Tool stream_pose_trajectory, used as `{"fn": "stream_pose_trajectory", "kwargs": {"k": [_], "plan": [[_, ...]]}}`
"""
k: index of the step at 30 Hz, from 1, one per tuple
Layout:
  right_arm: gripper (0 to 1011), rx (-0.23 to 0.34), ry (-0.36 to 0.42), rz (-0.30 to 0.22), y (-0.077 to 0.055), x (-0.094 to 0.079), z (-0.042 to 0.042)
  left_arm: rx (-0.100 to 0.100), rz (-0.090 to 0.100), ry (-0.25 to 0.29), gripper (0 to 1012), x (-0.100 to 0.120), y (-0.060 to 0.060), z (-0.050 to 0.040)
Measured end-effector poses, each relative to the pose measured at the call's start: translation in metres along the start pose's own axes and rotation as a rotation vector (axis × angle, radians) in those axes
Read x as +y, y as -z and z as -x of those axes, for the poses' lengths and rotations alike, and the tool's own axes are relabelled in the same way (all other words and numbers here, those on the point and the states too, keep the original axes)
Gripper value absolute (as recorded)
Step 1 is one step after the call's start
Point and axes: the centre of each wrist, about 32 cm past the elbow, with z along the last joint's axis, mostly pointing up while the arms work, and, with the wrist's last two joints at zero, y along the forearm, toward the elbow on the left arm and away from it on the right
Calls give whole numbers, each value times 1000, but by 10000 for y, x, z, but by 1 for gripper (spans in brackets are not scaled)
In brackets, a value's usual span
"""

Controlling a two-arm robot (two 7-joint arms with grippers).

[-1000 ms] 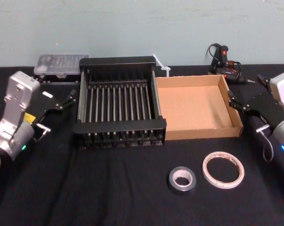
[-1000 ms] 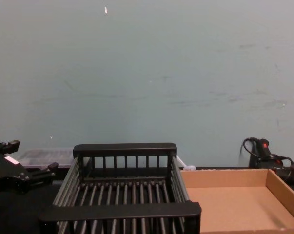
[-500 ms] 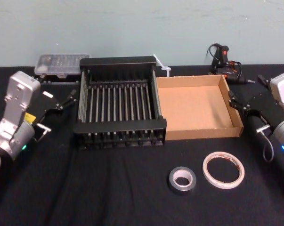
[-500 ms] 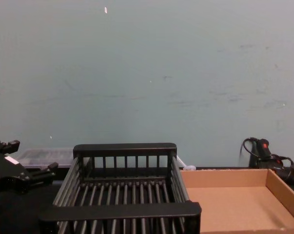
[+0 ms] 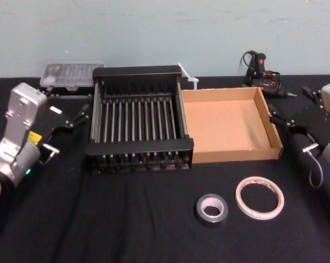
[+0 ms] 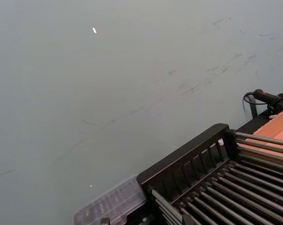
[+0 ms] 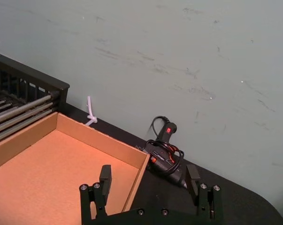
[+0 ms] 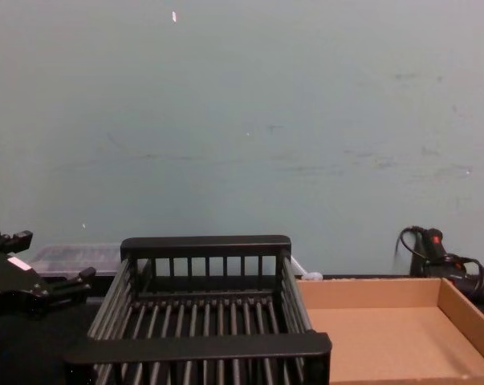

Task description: Pick up the white tape and place it into the black box , Pick up the silver tape and place it into the brown box.

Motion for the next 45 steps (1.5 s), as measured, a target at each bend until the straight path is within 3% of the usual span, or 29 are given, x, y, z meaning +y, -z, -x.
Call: {"fn": "stream_pose_trajectory", "kwargs": {"k": [9, 19, 30, 45], "plan": [[1002, 64, -46, 30, -154, -155, -82, 0, 0, 0, 1001, 0, 0, 0], [1002, 110, -153, 97, -267, -448, -128, 0, 0, 0, 1001, 0, 0, 0], [1002, 141, -242, 193, -247, -686, -114, 0, 0, 0, 1001, 0, 0, 0], [1002, 152, -300, 301, -151, -689, -57, 0, 0, 0, 1001, 0, 0, 0]]}}
